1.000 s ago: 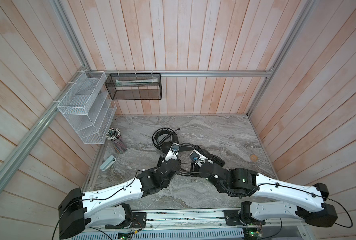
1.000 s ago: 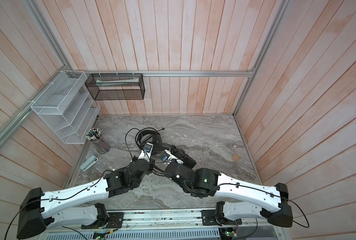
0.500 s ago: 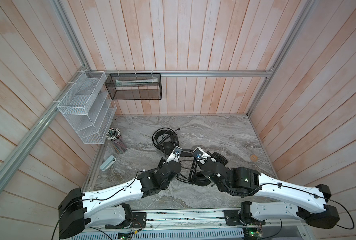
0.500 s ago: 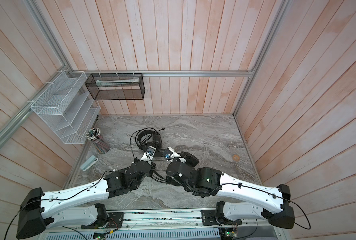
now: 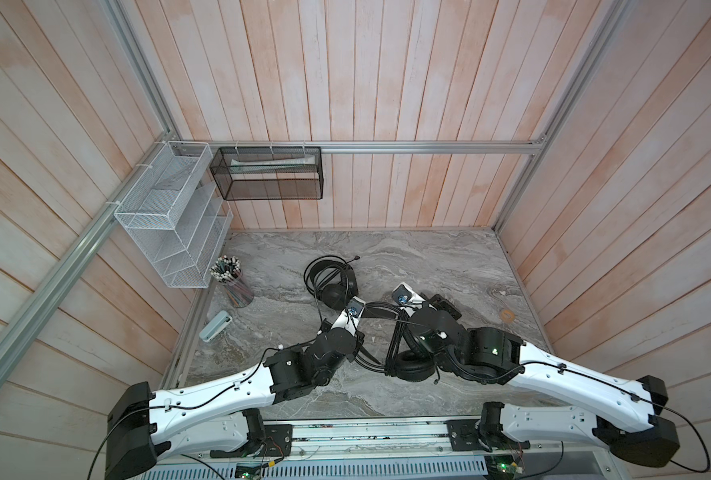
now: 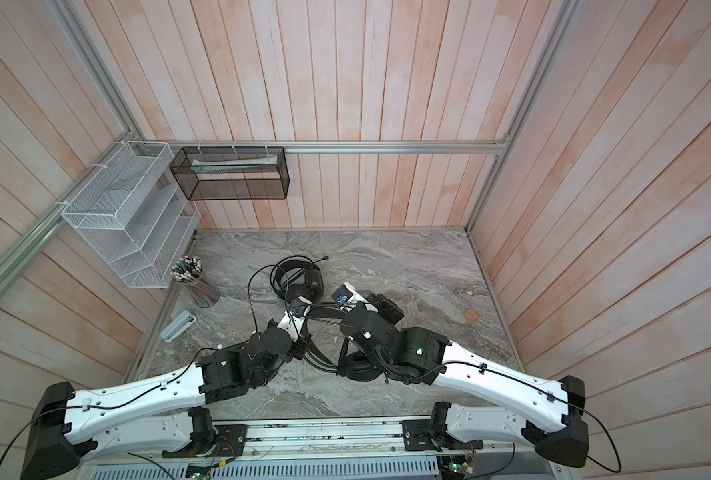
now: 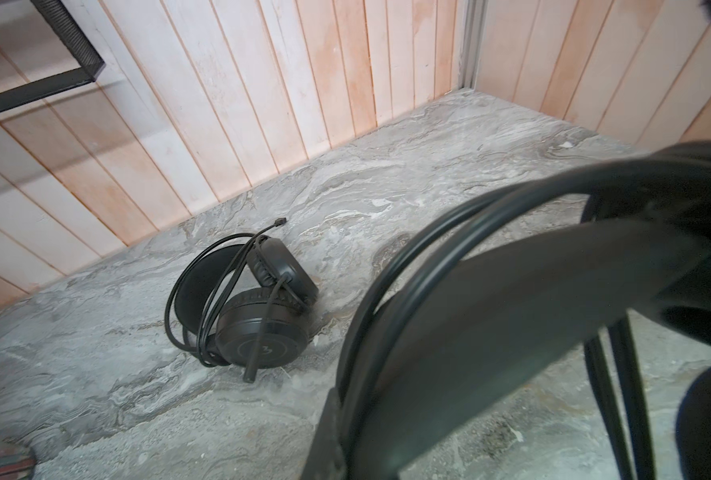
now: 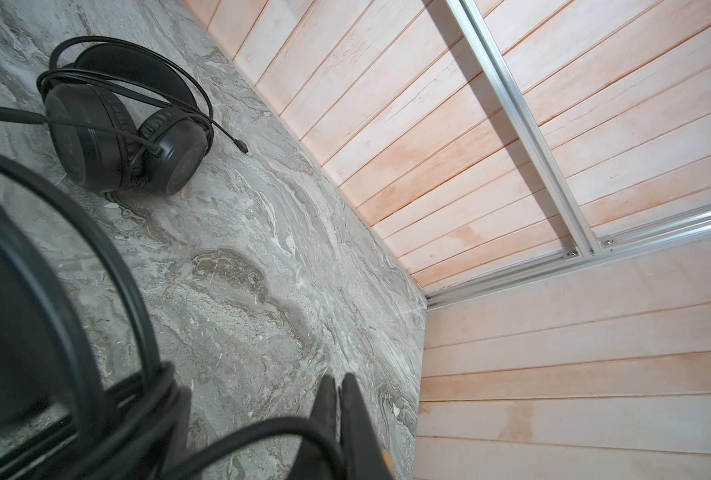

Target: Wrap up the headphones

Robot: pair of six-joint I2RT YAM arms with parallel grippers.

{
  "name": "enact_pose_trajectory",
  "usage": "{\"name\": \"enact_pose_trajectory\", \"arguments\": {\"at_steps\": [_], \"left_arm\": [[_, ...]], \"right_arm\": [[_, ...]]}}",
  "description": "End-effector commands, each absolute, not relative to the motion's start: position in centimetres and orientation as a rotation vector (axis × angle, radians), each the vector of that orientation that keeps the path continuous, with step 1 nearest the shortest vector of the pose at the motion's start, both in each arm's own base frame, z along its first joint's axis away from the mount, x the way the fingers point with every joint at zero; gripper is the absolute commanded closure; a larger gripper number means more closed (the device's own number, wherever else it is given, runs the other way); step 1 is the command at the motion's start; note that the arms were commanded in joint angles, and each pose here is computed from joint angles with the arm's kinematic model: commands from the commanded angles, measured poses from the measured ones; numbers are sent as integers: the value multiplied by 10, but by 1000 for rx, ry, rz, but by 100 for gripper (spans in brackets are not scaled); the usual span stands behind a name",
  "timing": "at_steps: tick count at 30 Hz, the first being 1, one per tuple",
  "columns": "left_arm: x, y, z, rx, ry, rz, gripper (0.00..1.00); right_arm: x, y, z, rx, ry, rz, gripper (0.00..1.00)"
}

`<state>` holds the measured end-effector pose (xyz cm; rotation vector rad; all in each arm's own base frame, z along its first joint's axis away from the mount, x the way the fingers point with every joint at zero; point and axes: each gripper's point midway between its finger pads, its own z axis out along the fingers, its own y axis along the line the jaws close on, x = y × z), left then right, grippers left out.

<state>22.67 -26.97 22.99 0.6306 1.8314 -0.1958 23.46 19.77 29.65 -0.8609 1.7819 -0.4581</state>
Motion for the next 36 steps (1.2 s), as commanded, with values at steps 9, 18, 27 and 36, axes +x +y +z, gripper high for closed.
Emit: {"name": "enact_pose_trajectory", "arguments": {"at_steps": [9, 18, 27, 36], "left_arm": [[201, -294, 236, 775, 1729, -266, 100], [197, -293, 242, 771, 1707, -288, 100], [196, -290, 250, 751, 1690, -292, 100], [195, -281, 268, 677, 1670, -339, 100]], "right_arm": [[247, 202, 318, -758, 1773, -388, 96], [251, 198, 314, -746, 1796, -371, 93], [251, 198, 307, -758, 1818, -376, 82], [253, 193, 305, -728, 1853, -364, 75]]}}
